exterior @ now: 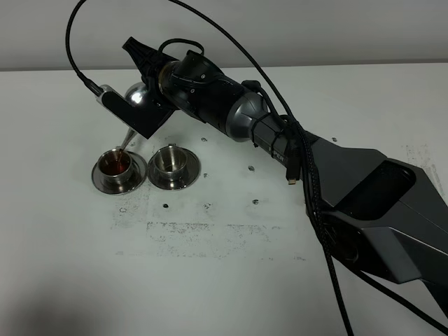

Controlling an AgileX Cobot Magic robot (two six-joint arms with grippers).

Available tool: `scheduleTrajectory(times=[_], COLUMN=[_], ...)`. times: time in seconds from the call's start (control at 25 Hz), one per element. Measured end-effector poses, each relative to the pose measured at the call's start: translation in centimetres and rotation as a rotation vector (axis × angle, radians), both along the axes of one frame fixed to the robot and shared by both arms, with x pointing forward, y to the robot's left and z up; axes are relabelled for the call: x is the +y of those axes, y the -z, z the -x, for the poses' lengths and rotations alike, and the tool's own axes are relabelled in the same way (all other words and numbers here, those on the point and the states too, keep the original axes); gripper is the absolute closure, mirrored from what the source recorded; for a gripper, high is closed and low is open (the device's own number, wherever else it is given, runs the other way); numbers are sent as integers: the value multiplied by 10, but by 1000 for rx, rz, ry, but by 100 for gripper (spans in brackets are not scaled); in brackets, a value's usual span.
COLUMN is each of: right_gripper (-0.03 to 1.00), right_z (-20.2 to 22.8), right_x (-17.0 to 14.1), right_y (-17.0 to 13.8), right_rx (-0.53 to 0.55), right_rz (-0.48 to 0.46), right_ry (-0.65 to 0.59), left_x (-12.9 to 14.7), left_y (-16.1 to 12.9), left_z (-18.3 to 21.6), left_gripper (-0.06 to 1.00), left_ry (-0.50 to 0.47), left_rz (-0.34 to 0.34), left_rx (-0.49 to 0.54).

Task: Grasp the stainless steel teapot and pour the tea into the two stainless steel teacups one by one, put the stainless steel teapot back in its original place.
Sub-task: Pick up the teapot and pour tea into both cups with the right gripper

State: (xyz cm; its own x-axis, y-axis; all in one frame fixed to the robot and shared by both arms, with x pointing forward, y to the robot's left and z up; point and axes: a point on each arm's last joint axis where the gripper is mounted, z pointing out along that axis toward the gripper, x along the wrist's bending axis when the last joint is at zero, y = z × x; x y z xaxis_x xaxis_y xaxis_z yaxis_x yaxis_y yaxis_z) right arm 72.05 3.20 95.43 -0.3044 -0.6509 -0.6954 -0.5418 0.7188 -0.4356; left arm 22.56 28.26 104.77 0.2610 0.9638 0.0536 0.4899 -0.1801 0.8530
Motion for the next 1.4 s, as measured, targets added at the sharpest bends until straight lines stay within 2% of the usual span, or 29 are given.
scheduleTrajectory(times=[1.4], right_gripper=[80], right_z=[3], right_x=[5], right_y=[-1], right_rx=[-18], right_rz=[30], right_ry=[-33], left_x=[0], left_y=[0], left_z=[0], left_gripper=[30], left_ry=[0], left_rz=[0], left_rx=[0])
